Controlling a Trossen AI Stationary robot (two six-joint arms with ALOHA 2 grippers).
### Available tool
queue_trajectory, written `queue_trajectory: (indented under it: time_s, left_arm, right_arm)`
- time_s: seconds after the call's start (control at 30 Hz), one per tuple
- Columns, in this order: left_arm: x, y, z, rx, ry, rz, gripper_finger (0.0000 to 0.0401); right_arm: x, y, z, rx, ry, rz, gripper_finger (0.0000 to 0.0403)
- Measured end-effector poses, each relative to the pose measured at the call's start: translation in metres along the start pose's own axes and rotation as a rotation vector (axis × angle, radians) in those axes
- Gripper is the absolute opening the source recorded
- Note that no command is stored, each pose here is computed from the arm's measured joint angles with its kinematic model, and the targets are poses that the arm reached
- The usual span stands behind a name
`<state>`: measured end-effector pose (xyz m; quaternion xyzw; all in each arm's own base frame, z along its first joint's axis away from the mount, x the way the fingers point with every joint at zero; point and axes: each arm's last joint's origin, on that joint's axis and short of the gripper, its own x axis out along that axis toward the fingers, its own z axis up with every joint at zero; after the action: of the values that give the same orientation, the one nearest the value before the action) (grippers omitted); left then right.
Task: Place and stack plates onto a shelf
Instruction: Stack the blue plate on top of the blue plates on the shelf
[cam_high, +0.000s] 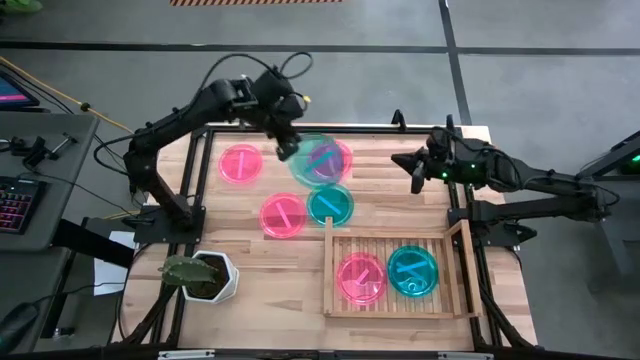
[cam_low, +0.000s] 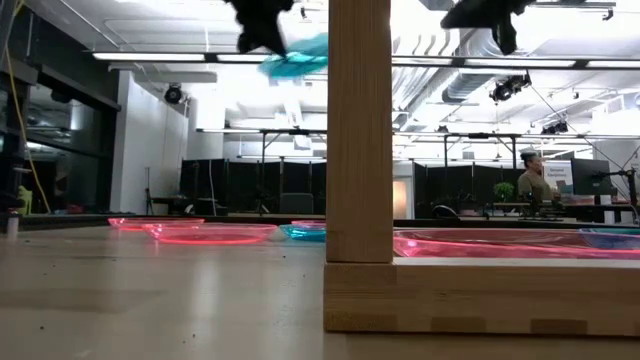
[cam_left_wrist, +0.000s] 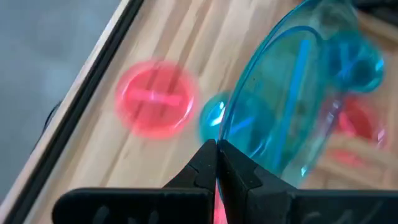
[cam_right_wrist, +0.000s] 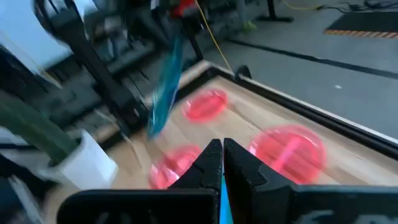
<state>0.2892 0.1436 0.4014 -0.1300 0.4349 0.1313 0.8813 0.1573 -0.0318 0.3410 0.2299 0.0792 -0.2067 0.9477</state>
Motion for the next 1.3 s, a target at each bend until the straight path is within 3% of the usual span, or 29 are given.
queue_trajectory:
  time_s: [0.2,0.43,0.53,0.7,0.87,0.97,1.07,1.3]
  left_arm:
    - [0.005,-0.026,0.019,-0.132,-0.182,0.021,0.0000]
    - [0.004,-0.024,0.021,-0.233,-0.217,0.099,0.0000]
    - [0.004,-0.023,0.020,-0.257,-0.217,0.123,0.0000]
    - [0.004,-0.023,0.022,-0.261,-0.234,0.122,0.0000]
    - [0.007,-0.025,0.024,-0.257,-0.245,0.117,0.0000]
    - [0.006,-0.024,0.024,-0.257,-0.251,0.116,0.0000]
    - [0.006,-0.024,0.024,-0.258,-0.253,0.116,0.0000]
    - [0.006,-0.025,0.025,-0.255,-0.257,0.115,0.0000]
  right_arm:
    - [0.020,0.006,0.004,0.090,-0.064,0.010,0.0025]
    - [0.051,0.014,0.006,0.123,-0.128,0.043,0.0154]
    - [0.057,0.012,0.003,0.130,-0.129,-0.006,0.0207]
    - [0.073,0.010,-0.003,0.143,-0.107,-0.042,0.0241]
    - [0.084,0.009,-0.007,0.144,-0.103,-0.053,0.0240]
    - [0.086,0.010,-0.005,0.153,-0.124,-0.045,0.0220]
    - [0.087,0.010,-0.005,0.157,-0.135,-0.063,0.0176]
    - [0.087,0.009,-0.005,0.140,-0.140,-0.071,0.0033]
